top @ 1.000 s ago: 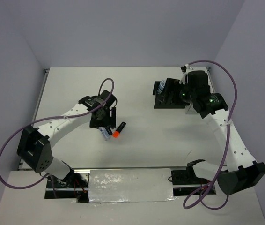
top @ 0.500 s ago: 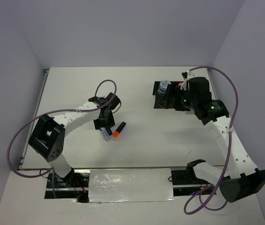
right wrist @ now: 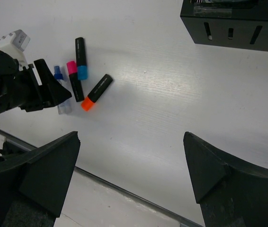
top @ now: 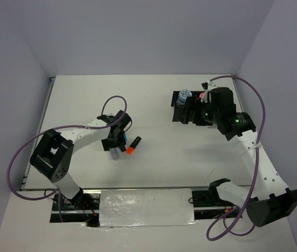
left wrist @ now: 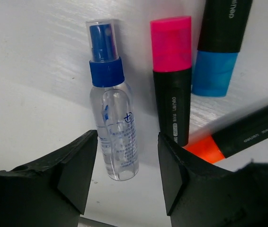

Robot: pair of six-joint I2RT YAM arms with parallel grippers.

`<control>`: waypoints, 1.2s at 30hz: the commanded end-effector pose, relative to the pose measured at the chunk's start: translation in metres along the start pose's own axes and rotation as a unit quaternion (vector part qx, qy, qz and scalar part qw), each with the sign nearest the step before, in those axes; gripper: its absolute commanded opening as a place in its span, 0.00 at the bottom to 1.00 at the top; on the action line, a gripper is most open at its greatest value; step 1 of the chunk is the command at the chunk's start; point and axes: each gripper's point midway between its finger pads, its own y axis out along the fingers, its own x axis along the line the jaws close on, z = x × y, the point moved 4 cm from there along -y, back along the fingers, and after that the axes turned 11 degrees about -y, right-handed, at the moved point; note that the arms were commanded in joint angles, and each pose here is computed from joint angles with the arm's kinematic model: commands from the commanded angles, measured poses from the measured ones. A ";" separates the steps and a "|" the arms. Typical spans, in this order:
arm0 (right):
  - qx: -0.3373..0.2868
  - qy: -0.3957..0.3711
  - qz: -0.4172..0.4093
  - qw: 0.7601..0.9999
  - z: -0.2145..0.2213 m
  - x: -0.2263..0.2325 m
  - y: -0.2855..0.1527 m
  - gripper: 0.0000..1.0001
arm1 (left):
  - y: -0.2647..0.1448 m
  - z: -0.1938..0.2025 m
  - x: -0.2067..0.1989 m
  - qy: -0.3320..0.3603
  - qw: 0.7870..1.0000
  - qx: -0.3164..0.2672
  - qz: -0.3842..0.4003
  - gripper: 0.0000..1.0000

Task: Sort the stationery into containers
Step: Pick up the stationery from the center of the board.

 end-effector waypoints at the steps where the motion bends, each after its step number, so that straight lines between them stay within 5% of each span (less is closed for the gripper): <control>1: -0.011 -0.016 -0.012 1.000 -0.009 0.007 -0.006 0.97 | 0.004 -0.002 -0.013 -0.019 0.999 -0.002 0.027 0.65; 15: -0.020 -0.013 -0.031 0.999 -0.015 0.018 -0.008 0.97 | 0.017 0.014 0.027 -0.042 0.999 0.004 0.003 0.61; 19: -0.022 -0.012 -0.041 0.999 -0.019 0.024 -0.007 0.97 | 0.012 0.017 0.031 -0.044 0.999 0.004 0.022 0.31; 21: -0.021 -0.003 -0.065 0.998 -0.019 0.031 -0.004 0.97 | 0.001 0.013 0.029 -0.041 0.998 -0.002 0.047 0.01; 25: -0.044 0.055 -0.140 0.988 -0.021 0.053 0.001 0.98 | -0.050 -0.002 0.001 0.030 0.984 -0.054 0.170 0.00; 28: -0.092 0.101 -0.174 0.975 -0.030 0.069 -0.003 0.99 | -0.105 -0.007 -0.028 0.089 0.930 -0.110 0.339 0.00; 30: -0.103 0.109 -0.199 0.969 -0.033 0.087 -0.005 1.00 | -0.157 -0.008 -0.044 0.110 0.862 -0.132 0.476 0.00; 36: -0.112 0.100 -0.234 0.961 -0.051 0.134 -0.003 1.00 | -0.220 0.005 -0.063 0.190 0.765 -0.113 0.605 0.00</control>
